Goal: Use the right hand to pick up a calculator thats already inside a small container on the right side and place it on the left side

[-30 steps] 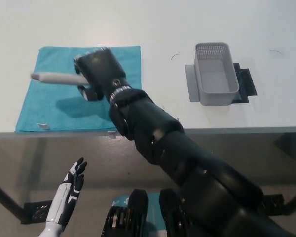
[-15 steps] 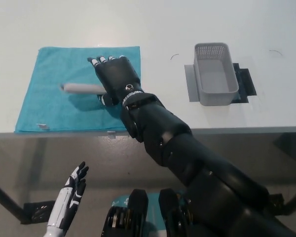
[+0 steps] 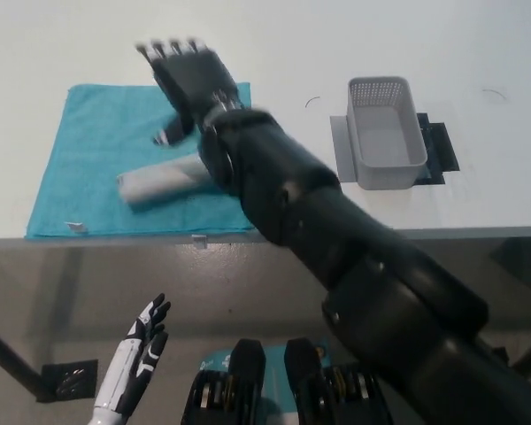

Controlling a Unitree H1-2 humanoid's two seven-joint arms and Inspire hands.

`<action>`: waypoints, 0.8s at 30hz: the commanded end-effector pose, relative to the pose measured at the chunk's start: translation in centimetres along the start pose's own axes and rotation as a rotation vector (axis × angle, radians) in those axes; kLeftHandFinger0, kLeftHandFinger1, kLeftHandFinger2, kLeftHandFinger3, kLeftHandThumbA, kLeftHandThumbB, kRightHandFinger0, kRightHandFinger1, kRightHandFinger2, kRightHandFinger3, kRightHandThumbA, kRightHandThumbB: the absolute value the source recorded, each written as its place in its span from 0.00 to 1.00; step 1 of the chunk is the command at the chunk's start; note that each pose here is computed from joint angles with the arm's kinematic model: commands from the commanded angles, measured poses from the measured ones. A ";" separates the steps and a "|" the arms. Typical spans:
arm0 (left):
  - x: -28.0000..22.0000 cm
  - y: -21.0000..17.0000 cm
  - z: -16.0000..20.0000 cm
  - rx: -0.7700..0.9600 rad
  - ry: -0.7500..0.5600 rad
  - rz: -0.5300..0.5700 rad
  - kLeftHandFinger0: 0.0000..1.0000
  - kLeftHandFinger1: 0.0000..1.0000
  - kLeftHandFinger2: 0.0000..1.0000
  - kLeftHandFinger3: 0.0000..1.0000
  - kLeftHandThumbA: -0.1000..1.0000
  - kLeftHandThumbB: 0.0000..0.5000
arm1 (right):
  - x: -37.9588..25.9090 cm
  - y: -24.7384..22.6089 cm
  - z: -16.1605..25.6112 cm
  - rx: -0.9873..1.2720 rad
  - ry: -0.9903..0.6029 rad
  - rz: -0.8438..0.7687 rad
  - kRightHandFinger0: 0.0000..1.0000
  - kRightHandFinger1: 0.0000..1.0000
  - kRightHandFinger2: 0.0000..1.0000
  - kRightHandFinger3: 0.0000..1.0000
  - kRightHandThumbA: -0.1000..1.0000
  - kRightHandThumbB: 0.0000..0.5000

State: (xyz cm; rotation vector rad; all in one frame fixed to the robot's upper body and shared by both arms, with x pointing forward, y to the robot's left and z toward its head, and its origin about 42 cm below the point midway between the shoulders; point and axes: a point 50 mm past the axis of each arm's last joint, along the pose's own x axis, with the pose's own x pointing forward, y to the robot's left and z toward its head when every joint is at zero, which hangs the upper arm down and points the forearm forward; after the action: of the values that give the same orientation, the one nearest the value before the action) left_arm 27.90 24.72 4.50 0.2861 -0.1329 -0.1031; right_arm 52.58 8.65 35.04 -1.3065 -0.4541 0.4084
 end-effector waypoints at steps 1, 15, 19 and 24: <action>0.3 1.0 0.7 0.007 -0.062 -0.009 1.00 1.00 1.00 1.00 0.95 0.46 | 1.4 -9.8 5.6 0.250 -0.239 -0.091 1.00 1.00 1.00 1.00 0.93 1.00; -0.3 1.1 0.3 0.033 -0.049 -0.018 1.00 1.00 1.00 1.00 0.92 0.42 | -14.7 -25.7 3.1 0.611 -0.778 -0.651 1.00 1.00 1.00 1.00 1.00 0.71; -0.5 1.5 0.2 0.051 -0.046 -0.029 1.00 1.00 1.00 1.00 0.92 0.38 | -22.2 -23.7 -0.1 0.617 -0.825 -0.826 1.00 1.00 1.00 1.00 1.00 0.68; -1.1 1.2 -0.4 0.037 -0.018 -0.028 1.00 1.00 1.00 1.00 0.91 0.39 | -29.2 -22.3 -2.6 0.651 -0.924 -0.978 1.00 1.00 1.00 1.00 1.00 0.65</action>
State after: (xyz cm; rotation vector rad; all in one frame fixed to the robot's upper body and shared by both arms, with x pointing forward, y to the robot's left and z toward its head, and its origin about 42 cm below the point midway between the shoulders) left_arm 27.76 24.85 4.11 0.2887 -0.1105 -0.1022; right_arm 49.14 6.09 42.12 -0.6090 -0.6830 0.4453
